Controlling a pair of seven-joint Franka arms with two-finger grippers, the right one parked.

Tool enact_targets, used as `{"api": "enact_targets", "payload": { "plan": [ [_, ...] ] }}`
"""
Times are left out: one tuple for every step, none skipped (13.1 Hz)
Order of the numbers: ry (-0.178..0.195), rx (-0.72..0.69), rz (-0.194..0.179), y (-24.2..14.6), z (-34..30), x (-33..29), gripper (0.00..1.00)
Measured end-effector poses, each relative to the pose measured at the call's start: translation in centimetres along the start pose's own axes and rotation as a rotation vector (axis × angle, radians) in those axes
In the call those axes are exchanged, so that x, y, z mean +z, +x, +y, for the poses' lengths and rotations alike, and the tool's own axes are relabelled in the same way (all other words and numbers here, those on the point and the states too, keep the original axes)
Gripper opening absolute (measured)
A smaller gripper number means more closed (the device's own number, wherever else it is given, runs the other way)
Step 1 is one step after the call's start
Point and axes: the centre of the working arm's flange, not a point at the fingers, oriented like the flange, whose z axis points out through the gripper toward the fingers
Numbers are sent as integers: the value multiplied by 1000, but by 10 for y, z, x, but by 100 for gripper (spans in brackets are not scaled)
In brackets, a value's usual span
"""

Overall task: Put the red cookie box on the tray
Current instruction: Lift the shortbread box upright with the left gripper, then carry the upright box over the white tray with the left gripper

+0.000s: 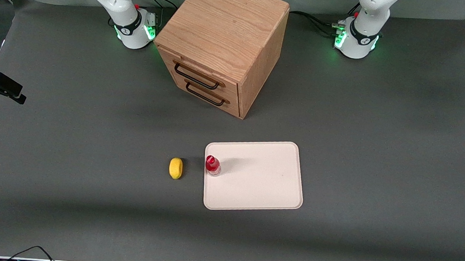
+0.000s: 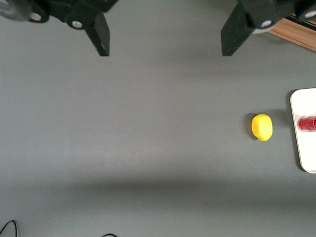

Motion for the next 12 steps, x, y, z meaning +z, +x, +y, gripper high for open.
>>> {"api": "enact_targets", "payload": {
  "plan": [
    [2,-20,-6,29,9,-4,5],
    [1,-41,-17,61,22,-8,5],
    [0,-68,-31,96,40,-13,5],
    [-3,-100,-47,130,61,-19,5],
    [-1,-136,-64,166,85,-26,5],
    [7,-172,-75,202,112,-32,5],
    [16,-208,-79,234,138,-36,5],
    [23,-251,-79,262,163,-37,5],
    [25,-300,-81,288,188,-34,5],
    [22,-350,-83,313,213,-29,5],
    [15,-403,-88,335,236,-22,5],
    [4,-459,-95,355,259,-13,5]
  ]
}}
